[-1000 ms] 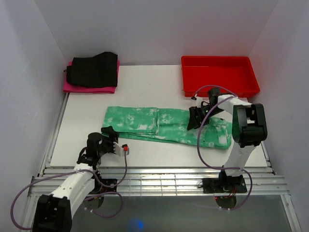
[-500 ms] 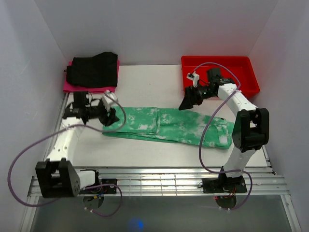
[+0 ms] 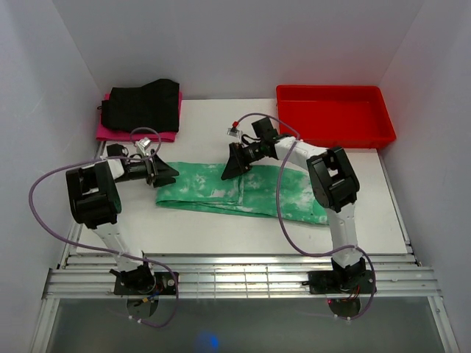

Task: Fold and stack the trousers
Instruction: Fold the trousers

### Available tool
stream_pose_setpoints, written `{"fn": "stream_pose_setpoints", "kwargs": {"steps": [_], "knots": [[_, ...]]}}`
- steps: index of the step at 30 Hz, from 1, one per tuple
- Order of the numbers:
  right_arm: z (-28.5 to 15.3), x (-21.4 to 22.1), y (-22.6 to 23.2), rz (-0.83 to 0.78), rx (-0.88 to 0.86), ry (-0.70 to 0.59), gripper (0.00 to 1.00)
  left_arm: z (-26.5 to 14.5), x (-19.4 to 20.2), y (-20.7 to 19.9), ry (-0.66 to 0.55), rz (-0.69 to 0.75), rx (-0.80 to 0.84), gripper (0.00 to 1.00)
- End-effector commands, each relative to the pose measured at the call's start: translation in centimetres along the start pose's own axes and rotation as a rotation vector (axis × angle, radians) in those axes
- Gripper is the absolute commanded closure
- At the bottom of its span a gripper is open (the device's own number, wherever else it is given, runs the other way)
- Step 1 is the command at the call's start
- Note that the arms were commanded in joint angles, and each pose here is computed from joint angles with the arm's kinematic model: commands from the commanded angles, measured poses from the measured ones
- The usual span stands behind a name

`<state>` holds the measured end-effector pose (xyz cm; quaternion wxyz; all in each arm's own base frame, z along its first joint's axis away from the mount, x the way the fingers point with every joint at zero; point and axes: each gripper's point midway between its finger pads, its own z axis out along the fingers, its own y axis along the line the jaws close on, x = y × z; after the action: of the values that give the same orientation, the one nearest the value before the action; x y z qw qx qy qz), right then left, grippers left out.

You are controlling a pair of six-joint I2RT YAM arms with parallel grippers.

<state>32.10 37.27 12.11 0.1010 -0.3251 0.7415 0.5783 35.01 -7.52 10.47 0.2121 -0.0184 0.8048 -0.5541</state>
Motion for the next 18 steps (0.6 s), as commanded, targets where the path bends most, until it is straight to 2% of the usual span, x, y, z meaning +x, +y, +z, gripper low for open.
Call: {"fn": "stream_pose_setpoints", "kwargs": {"steps": [1, 4, 8, 10, 14, 18], "knots": [[1.2, 1.1, -0.6, 0.046, -0.043, 0.006, 0.02, -0.3, 0.5, 2.5, -0.033, -0.127, 0.003, 0.27], [1.9, 4.6, -3.3, 0.119, -0.007, 0.040, 0.02, -0.8, 1.5, 6.3, -0.061, -0.219, -0.035, 0.28], [2.3, 7.7, -5.2, 0.165, 0.024, 0.076, 0.03, -2.1, 1.5, 8.9, -0.097, -0.270, -0.056, 0.28], [2.3, 7.9, -5.2, 0.155, 0.030, 0.088, 0.04, -2.6, 0.9, 8.8, -0.095, -0.185, -0.059, 0.28], [1.4, 5.5, -2.5, 0.065, 0.008, 0.082, 0.04, -3.6, 1.4, 4.0, -0.066, -0.074, 0.051, 0.28], [0.1, 2.7, 2.8, -0.071, -0.061, 0.046, 0.04, -4.7, 2.0, -1.0, -0.076, 0.014, 0.121, 0.28]]}}
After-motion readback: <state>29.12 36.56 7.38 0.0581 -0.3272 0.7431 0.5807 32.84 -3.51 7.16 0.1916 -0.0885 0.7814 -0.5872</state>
